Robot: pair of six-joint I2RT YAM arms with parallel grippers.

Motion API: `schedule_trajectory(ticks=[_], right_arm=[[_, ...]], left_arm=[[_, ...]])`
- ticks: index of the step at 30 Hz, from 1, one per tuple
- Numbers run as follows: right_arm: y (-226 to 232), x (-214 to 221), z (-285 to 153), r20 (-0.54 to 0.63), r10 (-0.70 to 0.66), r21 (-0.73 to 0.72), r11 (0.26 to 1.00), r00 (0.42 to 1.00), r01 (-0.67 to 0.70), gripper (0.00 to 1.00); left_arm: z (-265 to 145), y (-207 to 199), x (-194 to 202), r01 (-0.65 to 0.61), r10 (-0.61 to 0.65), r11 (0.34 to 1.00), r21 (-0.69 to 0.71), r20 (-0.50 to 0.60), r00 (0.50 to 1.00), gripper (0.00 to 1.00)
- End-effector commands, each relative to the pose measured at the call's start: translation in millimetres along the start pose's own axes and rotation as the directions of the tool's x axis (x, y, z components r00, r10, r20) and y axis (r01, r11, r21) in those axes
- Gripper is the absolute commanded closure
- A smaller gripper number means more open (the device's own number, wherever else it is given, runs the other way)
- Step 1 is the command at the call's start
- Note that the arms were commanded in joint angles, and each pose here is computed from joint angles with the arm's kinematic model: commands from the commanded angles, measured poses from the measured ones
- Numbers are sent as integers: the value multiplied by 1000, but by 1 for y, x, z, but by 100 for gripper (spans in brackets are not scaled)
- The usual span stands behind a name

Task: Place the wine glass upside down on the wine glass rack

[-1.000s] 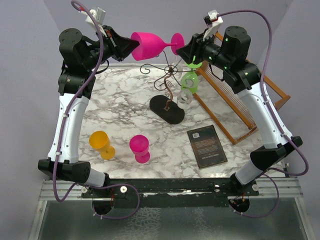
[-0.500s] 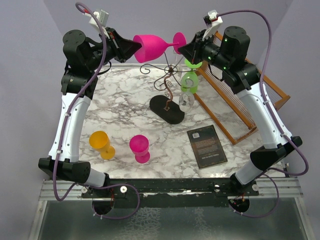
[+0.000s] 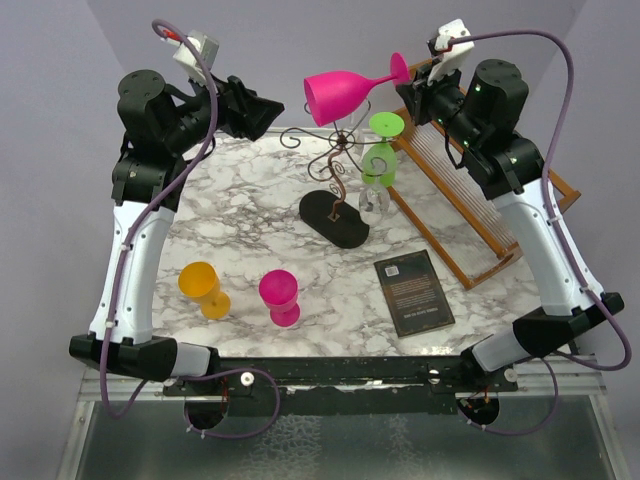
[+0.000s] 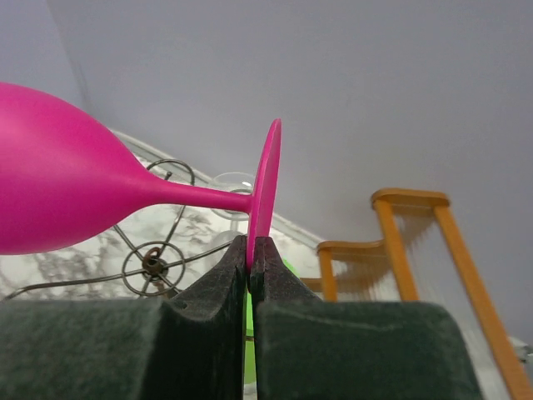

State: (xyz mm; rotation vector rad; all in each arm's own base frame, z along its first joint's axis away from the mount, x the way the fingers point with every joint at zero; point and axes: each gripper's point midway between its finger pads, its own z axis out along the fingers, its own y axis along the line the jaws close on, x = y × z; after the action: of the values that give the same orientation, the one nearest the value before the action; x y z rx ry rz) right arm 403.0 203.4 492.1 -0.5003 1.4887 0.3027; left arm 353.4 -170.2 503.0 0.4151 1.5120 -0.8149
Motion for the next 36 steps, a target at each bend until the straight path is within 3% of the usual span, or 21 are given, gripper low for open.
schedule_trajectory(ticks=[1, 4, 8, 14, 24, 36], right_arm=[[-22, -43, -32, 96, -216, 87, 974, 972, 208, 99], [-8, -41, -43, 91, -325, -5, 945, 941, 327, 99], [30, -15, -56, 96, -432, -241, 864, 897, 442, 99], [68, 27, -65, 81, -553, -405, 742, 829, 534, 99], [98, 81, -51, 14, -756, -439, 583, 654, 684, 99], [100, 99, -24, -54, -877, -368, 463, 478, 806, 99]], left_arm=[[-24, 30, -4, -187, 184, 960, -210, -34, 982, 19], [-37, 47, -8, -257, 249, 914, -313, -66, 966, 10], [-49, 62, -14, -306, 294, 866, -395, -93, 951, 3], [-49, 74, -11, -331, 311, 844, -422, -118, 943, 2], [-45, 90, -5, -336, 307, 828, -449, -137, 942, 2], [-43, 90, -7, -322, 301, 839, -440, -119, 946, 2]])
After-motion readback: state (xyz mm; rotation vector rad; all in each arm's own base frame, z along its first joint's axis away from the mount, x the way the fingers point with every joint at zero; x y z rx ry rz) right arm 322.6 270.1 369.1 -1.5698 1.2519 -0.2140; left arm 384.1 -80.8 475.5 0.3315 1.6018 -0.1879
